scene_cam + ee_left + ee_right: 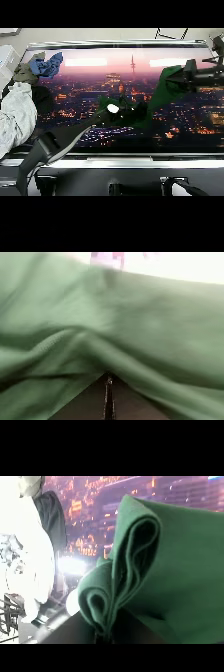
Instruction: Fold the clothes and pants, and hang the long-sleeved shirts on hangers.
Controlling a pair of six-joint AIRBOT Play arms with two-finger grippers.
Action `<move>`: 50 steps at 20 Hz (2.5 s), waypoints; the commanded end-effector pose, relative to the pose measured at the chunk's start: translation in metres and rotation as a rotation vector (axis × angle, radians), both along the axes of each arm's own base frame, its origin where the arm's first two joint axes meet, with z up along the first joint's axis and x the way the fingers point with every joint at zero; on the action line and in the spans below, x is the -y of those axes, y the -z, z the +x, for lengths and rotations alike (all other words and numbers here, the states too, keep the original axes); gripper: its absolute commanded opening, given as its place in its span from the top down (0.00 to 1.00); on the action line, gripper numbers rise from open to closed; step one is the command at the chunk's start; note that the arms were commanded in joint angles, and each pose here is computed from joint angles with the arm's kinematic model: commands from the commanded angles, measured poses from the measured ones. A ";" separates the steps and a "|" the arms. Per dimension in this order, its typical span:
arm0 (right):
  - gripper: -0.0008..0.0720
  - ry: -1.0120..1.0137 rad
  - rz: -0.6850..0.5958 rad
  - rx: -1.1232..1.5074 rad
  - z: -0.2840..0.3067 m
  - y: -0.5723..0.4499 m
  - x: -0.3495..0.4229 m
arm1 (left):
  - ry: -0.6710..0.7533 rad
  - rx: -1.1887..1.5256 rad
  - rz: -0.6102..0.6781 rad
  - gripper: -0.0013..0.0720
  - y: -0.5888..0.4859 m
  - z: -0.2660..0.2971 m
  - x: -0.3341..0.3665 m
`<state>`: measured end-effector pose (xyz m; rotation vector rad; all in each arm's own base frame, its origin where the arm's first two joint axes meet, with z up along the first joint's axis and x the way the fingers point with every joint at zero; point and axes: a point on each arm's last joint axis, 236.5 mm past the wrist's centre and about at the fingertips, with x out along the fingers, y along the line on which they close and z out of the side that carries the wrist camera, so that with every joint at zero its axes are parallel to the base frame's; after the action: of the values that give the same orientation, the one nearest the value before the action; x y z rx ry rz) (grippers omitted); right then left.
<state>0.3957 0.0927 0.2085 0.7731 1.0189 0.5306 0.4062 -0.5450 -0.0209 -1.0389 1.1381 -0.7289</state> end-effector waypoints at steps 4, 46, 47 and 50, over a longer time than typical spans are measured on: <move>0.94 -0.126 0.062 -0.028 0.035 0.045 -0.090 | 0.028 0.382 0.407 0.95 -0.078 0.087 -0.161; 0.94 0.005 -0.013 -0.073 0.110 0.076 0.055 | -0.392 0.705 0.837 0.95 -0.314 0.071 -0.473; 0.94 0.077 -0.047 -0.050 0.116 0.064 0.085 | -0.392 0.705 0.837 0.95 -0.313 0.071 -0.472; 0.94 0.286 -0.069 -0.034 0.113 0.049 0.180 | -0.401 0.691 0.826 0.95 -0.312 0.072 -0.472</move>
<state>0.5105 -0.0098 0.1348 0.8131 1.0308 0.4063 0.4770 -0.0723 0.2926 -0.2248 0.4940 -0.2043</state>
